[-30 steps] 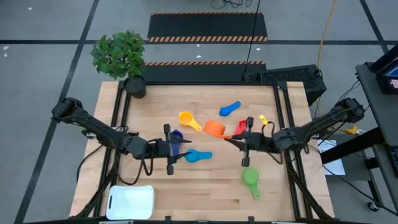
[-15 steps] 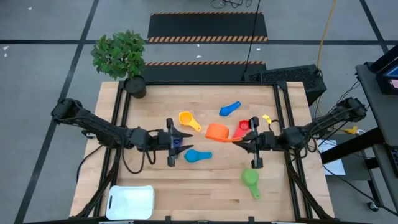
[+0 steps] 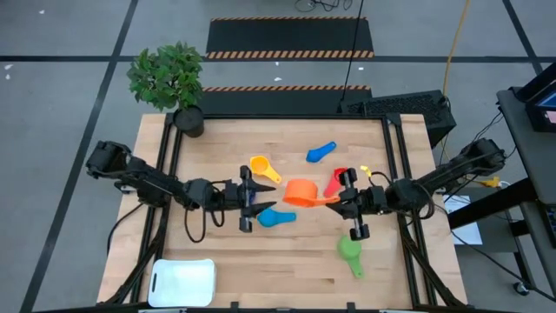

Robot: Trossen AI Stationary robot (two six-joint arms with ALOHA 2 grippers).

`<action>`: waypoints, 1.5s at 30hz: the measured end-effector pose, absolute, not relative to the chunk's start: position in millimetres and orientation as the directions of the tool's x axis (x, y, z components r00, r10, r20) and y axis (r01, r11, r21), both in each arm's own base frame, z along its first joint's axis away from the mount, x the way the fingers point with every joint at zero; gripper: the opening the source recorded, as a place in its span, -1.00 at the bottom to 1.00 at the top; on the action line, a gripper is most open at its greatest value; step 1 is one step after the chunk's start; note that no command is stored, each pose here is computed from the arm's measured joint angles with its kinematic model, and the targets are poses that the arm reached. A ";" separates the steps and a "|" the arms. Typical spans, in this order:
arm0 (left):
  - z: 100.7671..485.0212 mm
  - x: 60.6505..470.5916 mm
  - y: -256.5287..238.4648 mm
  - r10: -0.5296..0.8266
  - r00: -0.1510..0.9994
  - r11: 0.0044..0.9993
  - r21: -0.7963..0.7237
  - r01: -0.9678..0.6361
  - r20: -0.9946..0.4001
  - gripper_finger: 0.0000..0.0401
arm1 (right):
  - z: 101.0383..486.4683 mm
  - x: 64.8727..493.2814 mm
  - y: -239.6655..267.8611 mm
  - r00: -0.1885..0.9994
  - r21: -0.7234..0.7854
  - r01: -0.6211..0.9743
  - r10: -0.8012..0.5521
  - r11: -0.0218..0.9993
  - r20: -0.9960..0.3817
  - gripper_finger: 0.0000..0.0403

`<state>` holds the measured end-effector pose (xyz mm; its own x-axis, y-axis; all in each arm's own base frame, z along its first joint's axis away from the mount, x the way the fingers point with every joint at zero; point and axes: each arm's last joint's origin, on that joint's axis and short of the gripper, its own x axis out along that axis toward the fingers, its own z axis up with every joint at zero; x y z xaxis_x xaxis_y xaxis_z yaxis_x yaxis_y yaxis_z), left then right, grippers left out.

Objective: Nest measuring cups in basket
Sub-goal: Put the orange measuring cup into the white bin

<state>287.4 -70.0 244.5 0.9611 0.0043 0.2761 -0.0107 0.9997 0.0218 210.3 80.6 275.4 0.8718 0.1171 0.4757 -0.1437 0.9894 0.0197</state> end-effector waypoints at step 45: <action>248.2 288.5 -66.2 -0.141 0.933 0.986 -0.032 0.161 0.332 -0.94 | 254.2 236.0 79.8 0.866 0.048 -0.112 0.074 0.993 0.495 -1.00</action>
<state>288.5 -66.2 248.2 0.9325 -0.1415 0.3322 0.1610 0.9864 -0.0319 236.0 79.8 254.2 0.8660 0.0736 0.4947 -0.1118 0.9926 0.0481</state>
